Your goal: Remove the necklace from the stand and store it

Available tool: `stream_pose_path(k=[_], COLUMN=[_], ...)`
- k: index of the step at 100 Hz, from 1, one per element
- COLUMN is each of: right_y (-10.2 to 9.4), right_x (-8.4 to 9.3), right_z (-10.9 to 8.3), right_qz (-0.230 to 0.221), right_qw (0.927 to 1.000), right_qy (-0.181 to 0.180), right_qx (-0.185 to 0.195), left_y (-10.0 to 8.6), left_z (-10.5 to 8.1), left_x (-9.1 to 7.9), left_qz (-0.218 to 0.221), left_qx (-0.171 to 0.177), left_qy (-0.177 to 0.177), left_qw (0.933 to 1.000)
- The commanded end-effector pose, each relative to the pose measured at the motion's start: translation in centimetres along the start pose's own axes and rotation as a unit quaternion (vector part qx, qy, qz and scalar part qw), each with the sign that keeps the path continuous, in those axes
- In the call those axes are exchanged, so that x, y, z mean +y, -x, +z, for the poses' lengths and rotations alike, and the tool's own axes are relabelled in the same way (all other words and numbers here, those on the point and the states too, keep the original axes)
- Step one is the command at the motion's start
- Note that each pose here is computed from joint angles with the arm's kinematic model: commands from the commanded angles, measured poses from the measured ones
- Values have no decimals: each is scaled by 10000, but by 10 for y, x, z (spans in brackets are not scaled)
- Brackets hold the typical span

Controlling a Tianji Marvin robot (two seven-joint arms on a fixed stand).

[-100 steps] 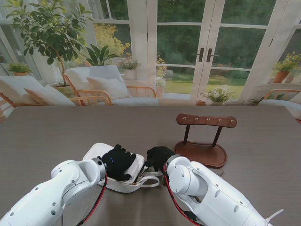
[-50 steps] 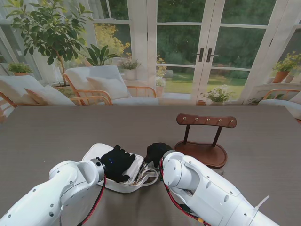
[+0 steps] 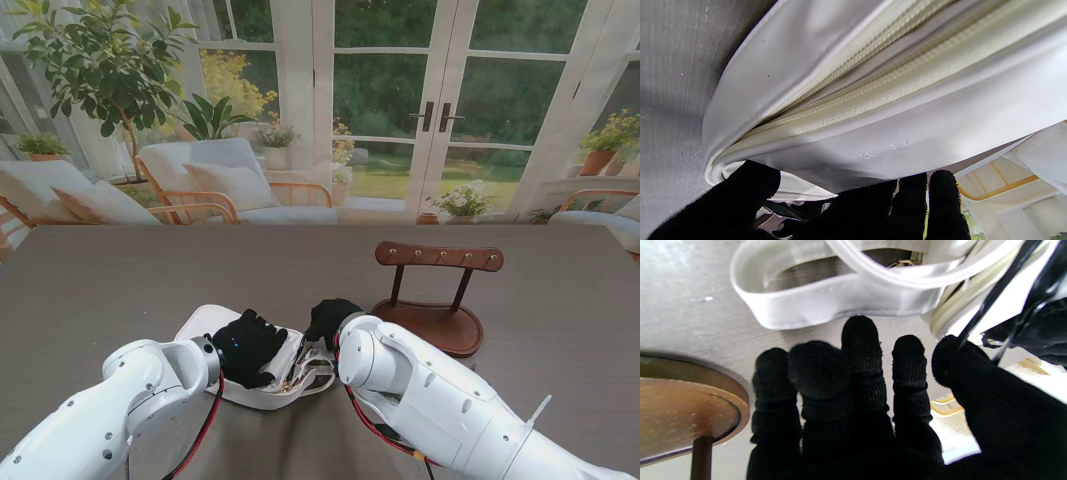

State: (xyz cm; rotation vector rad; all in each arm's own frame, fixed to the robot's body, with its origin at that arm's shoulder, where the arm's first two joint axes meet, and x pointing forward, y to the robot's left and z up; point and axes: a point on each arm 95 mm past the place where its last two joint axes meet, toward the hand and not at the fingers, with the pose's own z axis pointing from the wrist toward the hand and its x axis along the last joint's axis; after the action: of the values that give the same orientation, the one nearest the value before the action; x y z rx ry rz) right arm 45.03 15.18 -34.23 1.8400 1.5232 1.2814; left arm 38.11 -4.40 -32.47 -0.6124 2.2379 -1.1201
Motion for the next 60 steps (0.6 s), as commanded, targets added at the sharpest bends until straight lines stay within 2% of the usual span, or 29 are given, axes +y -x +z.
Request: stream_pose_path(k=[1, 60], right_y=[4, 3], right_x=[19, 27], right_z=[6, 23], right_qz=[-50, -238], right_qw=[9997, 9986], right_qy=[186, 236], right_qx=[-134, -403], left_y=[-14, -16], left_z=[-3, -4], left_x=[48, 49], left_qz=[-60, -20], left_qx=[215, 245], left_qy=[782, 849], left_qw=[9967, 9961])
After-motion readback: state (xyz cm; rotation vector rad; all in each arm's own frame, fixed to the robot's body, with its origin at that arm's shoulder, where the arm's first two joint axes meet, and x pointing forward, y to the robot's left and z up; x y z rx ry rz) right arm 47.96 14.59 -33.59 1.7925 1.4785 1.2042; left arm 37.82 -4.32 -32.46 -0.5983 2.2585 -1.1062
